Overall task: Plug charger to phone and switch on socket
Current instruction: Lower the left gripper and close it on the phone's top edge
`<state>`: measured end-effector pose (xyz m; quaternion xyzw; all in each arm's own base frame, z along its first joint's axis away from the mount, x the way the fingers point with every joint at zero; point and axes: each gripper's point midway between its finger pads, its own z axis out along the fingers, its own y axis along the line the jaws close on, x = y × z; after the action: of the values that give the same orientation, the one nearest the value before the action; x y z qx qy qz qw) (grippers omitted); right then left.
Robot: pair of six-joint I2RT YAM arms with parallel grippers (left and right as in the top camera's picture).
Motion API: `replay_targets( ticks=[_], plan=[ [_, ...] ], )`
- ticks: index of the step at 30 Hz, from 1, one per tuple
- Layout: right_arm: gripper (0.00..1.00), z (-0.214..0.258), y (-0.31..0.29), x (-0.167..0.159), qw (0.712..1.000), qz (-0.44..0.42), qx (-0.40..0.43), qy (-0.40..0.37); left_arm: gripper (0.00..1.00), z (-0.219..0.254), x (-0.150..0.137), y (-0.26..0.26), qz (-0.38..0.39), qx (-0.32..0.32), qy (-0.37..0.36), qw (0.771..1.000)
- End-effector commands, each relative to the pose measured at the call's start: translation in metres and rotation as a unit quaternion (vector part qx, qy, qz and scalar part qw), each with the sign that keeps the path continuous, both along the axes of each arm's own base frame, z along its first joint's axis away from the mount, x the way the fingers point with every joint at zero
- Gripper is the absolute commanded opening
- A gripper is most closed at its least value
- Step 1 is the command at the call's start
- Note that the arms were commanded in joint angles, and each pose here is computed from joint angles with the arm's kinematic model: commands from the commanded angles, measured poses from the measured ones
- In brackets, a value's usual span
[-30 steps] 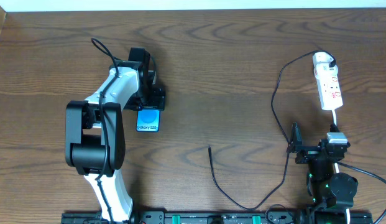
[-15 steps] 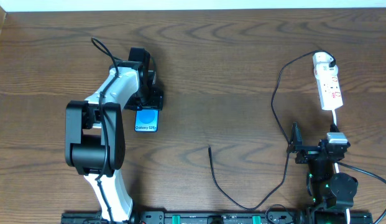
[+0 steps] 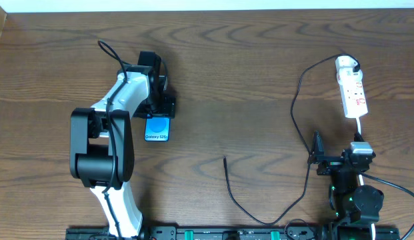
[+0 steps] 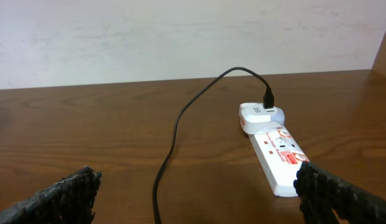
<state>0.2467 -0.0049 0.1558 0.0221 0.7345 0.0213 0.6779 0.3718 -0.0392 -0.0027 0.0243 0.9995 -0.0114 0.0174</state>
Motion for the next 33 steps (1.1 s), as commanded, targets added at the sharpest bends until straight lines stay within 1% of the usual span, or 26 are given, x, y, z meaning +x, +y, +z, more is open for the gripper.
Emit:
replay_targets(
  ticks=[1,11,22,33],
  plan=[
    [0.99,-0.002,-0.002,0.000,1.000,-0.004,-0.006,0.003,0.89,-0.008,-0.011,-0.003,0.002,-0.007,0.019,1.000],
    [0.99,-0.002,-0.002,0.000,1.000,-0.004,-0.006,0.003,0.94,-0.008,-0.017,-0.002,0.002,-0.006,0.032,0.999],
    [0.99,-0.002,-0.002,0.000,1.000,-0.004,-0.006,0.003,0.95,-0.016,-0.029,-0.001,0.002,-0.005,0.047,0.999],
    [0.99,-0.002,-0.002,0.000,1.000,-0.004,-0.006,0.003,0.94,-0.020,-0.026,-0.001,0.002,-0.006,0.038,0.999]
  ],
)
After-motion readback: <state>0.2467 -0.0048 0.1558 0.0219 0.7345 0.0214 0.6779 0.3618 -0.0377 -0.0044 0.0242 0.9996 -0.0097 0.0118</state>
